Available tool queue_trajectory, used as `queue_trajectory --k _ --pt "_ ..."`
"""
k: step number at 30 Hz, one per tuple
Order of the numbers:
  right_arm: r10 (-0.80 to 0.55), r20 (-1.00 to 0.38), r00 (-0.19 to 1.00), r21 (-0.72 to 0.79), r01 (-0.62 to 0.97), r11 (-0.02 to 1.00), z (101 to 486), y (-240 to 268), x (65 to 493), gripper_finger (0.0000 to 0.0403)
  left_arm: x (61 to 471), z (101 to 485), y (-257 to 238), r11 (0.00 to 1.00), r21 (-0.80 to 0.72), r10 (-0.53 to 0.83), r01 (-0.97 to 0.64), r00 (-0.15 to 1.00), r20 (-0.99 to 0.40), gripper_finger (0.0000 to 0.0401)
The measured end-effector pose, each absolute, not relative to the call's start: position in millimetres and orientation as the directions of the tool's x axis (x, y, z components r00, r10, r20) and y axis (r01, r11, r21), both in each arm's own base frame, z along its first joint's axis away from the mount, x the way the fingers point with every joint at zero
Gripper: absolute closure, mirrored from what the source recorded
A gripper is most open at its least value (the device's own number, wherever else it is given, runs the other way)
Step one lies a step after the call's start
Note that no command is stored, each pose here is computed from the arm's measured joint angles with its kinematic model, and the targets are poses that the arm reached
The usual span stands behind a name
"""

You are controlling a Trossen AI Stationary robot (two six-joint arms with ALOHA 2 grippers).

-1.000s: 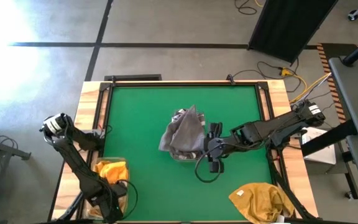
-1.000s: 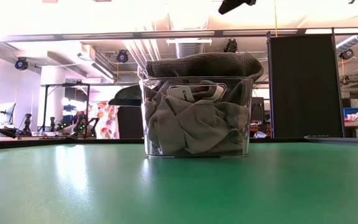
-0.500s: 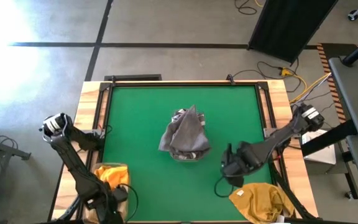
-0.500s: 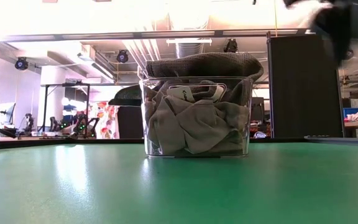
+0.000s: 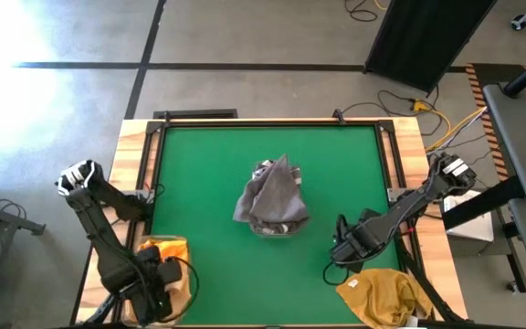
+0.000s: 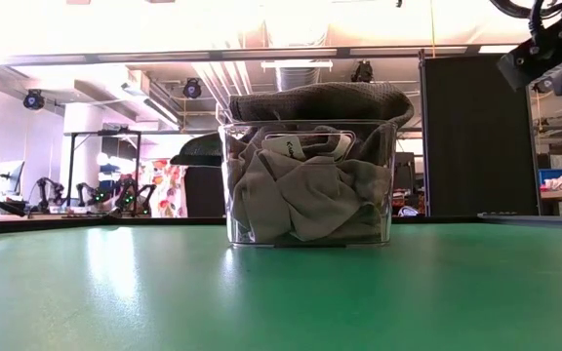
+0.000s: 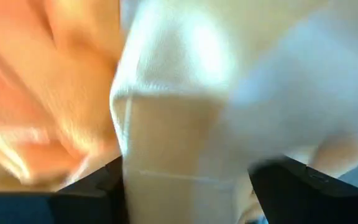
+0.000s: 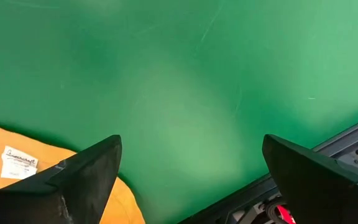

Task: Sort towels by color in basket
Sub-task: Put the yellow checkered towel into the bottom transparent bin

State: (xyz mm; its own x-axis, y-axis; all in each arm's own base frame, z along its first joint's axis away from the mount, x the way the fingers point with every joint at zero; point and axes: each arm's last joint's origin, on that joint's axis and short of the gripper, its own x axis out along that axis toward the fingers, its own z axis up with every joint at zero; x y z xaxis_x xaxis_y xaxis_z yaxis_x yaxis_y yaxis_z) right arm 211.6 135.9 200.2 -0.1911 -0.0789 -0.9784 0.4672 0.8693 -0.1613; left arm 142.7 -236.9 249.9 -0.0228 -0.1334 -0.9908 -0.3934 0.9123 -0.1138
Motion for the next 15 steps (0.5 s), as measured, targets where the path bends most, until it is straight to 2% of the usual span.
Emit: queue_trajectory --k 6,12,15 --pt "-0.078 -0.979 -0.19 -0.161 0.476 0.865 200.3 135.9 211.7 0.0021 149.4 280.3 -235.4 0.935 -0.071 -0.004 -0.349 0.189 -0.982 0.016" --pt "-0.077 -0.979 -0.188 -0.158 0.461 0.873 200.3 136.0 211.8 0.0021 150.6 291.5 -239.0 0.953 -0.063 0.035 -0.296 0.315 -0.948 0.016" --pt "-0.078 -0.979 -0.187 -0.157 0.455 0.877 200.4 136.0 211.8 0.0021 149.3 291.8 -239.7 0.955 -0.055 0.05 -0.292 0.342 -0.938 0.016"
